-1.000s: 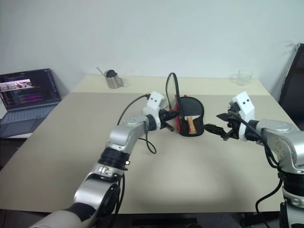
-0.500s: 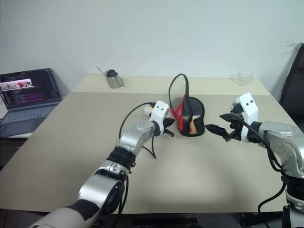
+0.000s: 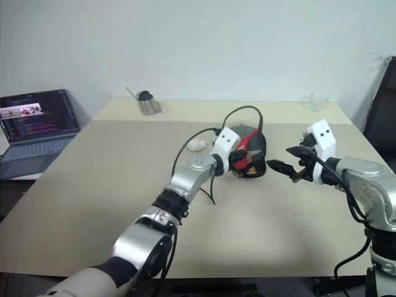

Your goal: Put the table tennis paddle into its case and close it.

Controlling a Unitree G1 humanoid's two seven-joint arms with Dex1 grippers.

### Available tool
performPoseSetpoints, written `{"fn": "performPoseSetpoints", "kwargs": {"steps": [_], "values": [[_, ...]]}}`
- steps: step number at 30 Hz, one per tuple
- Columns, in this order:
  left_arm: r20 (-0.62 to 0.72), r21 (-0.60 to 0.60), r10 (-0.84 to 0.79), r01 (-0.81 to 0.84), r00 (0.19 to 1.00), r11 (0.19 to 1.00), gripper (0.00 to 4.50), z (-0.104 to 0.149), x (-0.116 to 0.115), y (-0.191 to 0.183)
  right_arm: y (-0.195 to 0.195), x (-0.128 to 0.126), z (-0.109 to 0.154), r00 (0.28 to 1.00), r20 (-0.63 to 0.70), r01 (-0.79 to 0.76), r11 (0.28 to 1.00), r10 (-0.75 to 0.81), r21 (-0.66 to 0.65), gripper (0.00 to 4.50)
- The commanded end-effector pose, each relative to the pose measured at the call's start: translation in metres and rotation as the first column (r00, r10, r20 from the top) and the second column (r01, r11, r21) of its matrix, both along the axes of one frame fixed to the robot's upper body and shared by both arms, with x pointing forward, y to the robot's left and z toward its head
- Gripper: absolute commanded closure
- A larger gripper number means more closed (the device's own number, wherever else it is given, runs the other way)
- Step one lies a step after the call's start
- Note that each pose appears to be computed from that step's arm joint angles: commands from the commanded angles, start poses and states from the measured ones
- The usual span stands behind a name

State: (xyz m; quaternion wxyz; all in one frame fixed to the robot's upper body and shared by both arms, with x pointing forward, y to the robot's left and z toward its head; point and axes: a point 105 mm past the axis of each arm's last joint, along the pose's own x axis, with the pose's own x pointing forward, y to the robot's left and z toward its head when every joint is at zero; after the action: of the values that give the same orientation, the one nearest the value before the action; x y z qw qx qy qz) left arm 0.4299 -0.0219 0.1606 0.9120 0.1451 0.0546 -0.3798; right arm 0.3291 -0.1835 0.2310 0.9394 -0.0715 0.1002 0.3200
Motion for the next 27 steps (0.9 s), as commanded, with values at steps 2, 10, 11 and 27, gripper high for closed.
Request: {"fn": "performPoseSetpoints", "kwargs": {"steps": [2, 10, 11, 27], "values": [[0.032, 0.009, 0.045, -0.045, 0.998, 0.999, 4.47, 0.009, 0.008, 0.019, 0.003, 0.001, 0.011, 0.999, 0.051, 0.002, 1.0, -0.003, 0.017, 0.0], [0.055, 0.022, -0.115, 0.113, 0.992, 0.993, 4.47, 0.035, -0.008, 0.074, 0.006, 0.043, -0.002, 0.978, -0.058, 0.206, 0.961, -0.199, 0.183, 0.0], [0.062, 0.027, -0.141, 0.14, 0.988, 0.99, 4.47, 0.04, -0.014, 0.083, 0.01, 0.047, -0.007, 0.975, -0.078, 0.22, 0.957, -0.208, 0.192, 0.0], [0.077, 0.087, -0.157, 0.15, 0.985, 0.985, 4.47, 0.057, -0.056, 0.165, 0.021, 0.098, -0.068, 0.863, -0.328, 0.47, 0.851, -0.385, 0.236, 0.0]]}}
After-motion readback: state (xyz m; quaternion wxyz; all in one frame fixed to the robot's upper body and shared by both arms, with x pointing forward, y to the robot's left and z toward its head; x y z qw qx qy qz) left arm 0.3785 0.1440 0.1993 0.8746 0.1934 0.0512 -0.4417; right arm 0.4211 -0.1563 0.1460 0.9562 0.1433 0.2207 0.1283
